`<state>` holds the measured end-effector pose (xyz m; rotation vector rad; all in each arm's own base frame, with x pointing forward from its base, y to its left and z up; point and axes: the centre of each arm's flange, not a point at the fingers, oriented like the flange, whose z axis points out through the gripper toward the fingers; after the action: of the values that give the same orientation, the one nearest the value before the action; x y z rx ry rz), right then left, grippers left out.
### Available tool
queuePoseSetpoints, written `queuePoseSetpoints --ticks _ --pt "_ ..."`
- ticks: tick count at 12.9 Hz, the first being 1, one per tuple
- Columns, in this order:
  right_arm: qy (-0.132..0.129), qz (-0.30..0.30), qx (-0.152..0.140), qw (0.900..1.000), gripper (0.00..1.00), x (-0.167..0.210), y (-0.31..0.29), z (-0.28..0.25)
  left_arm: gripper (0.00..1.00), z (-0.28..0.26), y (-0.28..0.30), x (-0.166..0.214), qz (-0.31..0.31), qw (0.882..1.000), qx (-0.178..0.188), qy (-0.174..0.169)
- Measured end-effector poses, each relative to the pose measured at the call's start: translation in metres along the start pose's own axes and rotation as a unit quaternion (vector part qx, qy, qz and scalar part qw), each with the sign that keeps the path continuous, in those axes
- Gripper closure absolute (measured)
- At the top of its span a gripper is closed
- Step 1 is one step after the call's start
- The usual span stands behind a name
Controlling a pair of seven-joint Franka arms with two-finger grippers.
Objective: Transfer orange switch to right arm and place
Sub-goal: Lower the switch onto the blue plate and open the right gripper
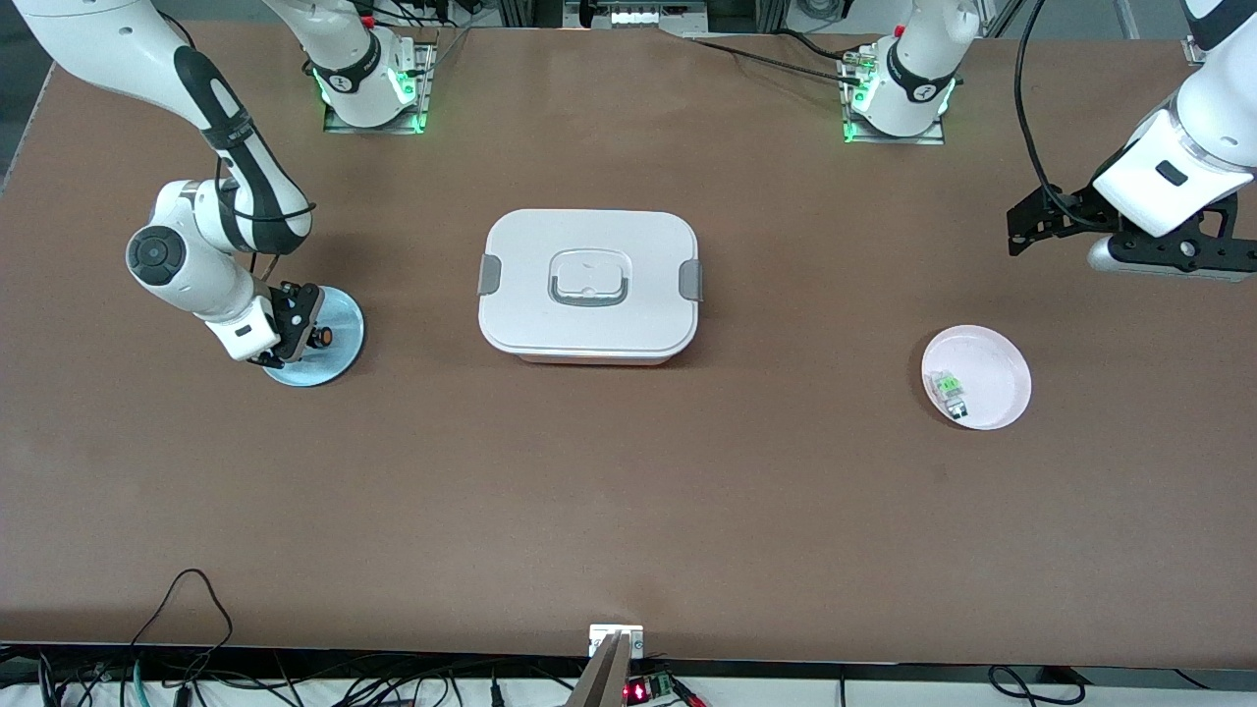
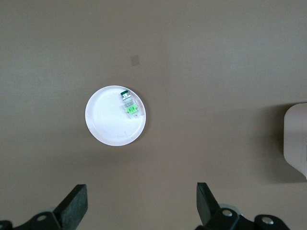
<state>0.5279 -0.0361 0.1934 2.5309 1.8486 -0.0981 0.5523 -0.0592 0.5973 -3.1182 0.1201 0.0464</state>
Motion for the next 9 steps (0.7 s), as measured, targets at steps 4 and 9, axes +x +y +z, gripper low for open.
queuePoseSetpoints --ticks 4,9 --pt "-0.001 0.071 0.004 0.997 0.00 0.029 0.009 -0.053 0.00 0.001 0.000 0.001 0.000 1.000 0.000 -0.001" --pt "0.015 0.194 0.008 0.981 0.00 0.070 0.022 -0.141 0.00 0.001 0.000 0.001 0.000 1.000 0.000 -0.001"
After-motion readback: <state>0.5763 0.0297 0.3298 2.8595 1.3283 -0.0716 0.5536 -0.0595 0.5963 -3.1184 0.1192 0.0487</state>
